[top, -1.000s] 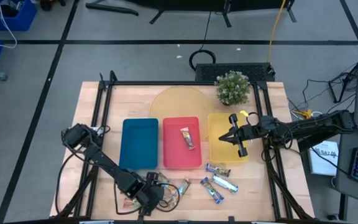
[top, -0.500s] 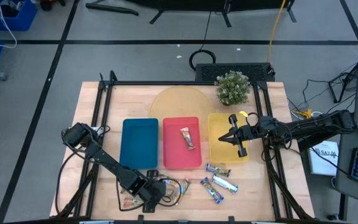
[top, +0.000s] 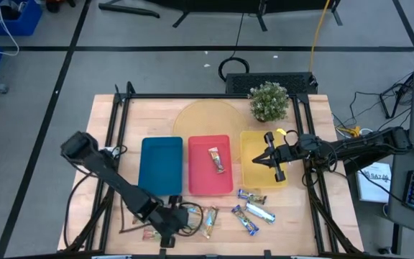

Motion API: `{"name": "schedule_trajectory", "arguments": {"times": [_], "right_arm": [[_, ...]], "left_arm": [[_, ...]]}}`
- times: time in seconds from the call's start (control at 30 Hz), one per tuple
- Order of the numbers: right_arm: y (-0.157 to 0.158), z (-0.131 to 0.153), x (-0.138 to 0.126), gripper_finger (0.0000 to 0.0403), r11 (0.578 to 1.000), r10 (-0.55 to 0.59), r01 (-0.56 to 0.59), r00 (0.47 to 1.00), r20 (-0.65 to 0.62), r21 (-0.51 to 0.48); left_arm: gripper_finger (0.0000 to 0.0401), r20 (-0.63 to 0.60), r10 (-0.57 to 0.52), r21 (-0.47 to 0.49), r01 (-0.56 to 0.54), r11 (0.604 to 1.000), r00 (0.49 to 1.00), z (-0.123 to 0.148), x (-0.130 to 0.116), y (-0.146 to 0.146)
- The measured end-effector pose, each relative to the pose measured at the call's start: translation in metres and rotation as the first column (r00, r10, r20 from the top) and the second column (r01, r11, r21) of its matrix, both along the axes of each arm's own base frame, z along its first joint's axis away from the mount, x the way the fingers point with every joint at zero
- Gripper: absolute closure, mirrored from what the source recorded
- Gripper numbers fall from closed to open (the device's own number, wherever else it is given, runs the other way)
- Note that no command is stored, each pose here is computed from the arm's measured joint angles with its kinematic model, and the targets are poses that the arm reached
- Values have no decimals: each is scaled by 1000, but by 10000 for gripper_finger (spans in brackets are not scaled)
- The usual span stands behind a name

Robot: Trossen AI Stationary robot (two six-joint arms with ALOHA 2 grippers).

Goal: Pick and place Granola Bars by type
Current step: Put the orange granola bar into the red bin

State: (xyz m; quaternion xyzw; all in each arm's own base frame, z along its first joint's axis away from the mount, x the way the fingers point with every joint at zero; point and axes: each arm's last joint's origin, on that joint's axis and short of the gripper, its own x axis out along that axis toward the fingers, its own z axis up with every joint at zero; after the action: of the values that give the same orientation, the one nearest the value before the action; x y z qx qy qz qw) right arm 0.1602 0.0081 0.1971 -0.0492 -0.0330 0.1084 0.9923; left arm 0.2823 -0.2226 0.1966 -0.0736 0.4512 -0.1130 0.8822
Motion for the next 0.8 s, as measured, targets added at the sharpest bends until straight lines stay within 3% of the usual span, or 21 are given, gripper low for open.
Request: {"name": "schedule_trajectory", "arguments": {"times": [0.13,0.3,0.4,0.53,0.63,0.8], "right_arm": [[0,0,0,403,1000,0,0,1000,-2,0],[0,0,0,403,1000,0,0,1000,2,4],[0,0,0,403,1000,1,-1,1000,1,16],[0,0,0,403,1000,1,-1,1000,-8,25],[0,-1,0,403,1000,1,-1,1000,-15,21],[0,-3,0,403,1000,0,0,1000,-30,-6]], "left_arm": [[371,119,-46,32,43,999,992,33,1,15],[379,169,-57,236,16,972,984,65,14,55],[364,173,-81,364,13,931,982,83,27,86],[361,124,-206,576,99,812,971,88,47,131],[374,31,-325,694,213,688,945,84,55,162],[375,-195,-525,742,475,473,828,61,60,198]]}}
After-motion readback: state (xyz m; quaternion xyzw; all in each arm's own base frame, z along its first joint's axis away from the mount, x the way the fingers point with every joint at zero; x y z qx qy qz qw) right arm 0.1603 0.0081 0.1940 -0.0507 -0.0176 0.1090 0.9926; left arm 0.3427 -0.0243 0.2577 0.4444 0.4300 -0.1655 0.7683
